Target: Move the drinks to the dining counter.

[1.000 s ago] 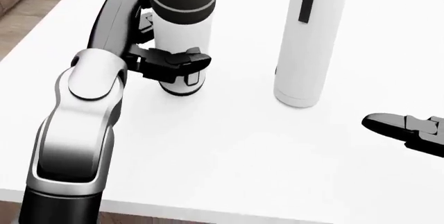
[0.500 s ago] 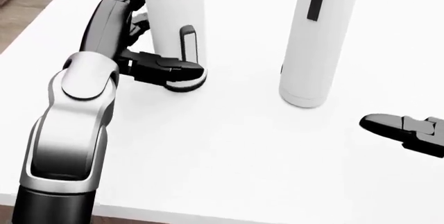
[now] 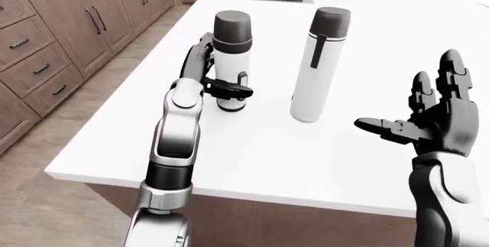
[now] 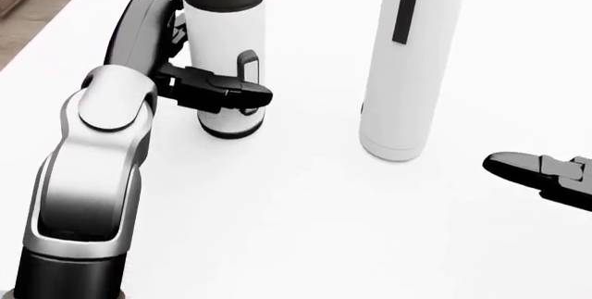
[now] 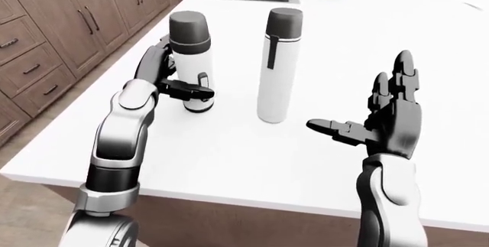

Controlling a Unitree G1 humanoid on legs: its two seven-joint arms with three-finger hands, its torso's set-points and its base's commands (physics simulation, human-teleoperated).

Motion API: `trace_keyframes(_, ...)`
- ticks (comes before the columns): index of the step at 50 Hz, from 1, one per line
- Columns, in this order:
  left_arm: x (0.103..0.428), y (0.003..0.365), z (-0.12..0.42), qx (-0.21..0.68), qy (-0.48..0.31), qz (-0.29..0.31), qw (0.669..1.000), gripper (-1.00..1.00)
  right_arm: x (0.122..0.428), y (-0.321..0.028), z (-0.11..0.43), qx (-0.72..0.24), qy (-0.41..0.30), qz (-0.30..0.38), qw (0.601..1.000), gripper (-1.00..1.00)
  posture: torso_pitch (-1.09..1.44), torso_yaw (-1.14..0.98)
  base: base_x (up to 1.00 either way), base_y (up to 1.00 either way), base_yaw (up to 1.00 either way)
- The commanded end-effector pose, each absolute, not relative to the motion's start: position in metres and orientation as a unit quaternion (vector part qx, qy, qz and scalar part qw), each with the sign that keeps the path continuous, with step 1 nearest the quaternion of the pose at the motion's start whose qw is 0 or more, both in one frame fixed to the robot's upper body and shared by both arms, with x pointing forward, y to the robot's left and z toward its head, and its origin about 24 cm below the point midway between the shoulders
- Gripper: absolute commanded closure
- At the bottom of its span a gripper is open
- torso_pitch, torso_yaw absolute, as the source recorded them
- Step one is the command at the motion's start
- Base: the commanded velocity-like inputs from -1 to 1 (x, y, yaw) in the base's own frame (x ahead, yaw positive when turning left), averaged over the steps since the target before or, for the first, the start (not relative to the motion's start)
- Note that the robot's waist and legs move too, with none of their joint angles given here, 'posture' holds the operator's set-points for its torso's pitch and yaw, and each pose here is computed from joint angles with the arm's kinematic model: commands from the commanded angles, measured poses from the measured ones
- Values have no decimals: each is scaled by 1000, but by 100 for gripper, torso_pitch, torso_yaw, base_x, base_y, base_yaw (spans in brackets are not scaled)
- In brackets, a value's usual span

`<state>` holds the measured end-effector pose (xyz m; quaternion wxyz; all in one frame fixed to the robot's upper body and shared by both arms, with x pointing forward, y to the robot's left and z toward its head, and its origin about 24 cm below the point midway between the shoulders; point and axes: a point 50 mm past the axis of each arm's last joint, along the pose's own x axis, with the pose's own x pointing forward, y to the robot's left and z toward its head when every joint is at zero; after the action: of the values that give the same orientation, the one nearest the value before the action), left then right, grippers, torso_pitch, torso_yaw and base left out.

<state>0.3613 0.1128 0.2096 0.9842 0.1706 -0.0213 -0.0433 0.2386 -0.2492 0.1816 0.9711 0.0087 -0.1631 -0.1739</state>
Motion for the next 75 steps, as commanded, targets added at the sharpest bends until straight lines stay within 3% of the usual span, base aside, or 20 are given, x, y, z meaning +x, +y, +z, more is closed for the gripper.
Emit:
trace_keyframes(1,357,111,233,172,-73,-39,982,-69,235,-248,197,0,-205,-170,964,-100,0,0,0,0,0)
trace_keyframes(11,348,119,238,168,-79,-34,982,-84,234,-248,198,0,-206,-170,964,-100,0,0,0,0,0)
trace_keyframes(15,347,123,238,167,-79,-30,982,-100,234,-248,199,0,-207,-170,963,-100,0,0,0,0,0)
trace_keyframes(27,336,143,241,158,-84,-13,984,-100,231,-250,200,-2,-209,-172,963,-100,0,0,0,0,0)
trace_keyframes(42,280,181,258,128,-118,20,985,-100,210,-256,220,-19,-208,-195,958,-100,0,0,-3,0,0)
trace_keyframes(59,246,179,257,115,-140,-1,983,-100,199,-240,228,-13,-221,-173,960,-100,0,0,-99,3,0)
trace_keyframes(75,241,185,255,81,-157,9,984,-100,207,-218,221,-24,-224,-121,967,-100,0,0,-17,0,100)
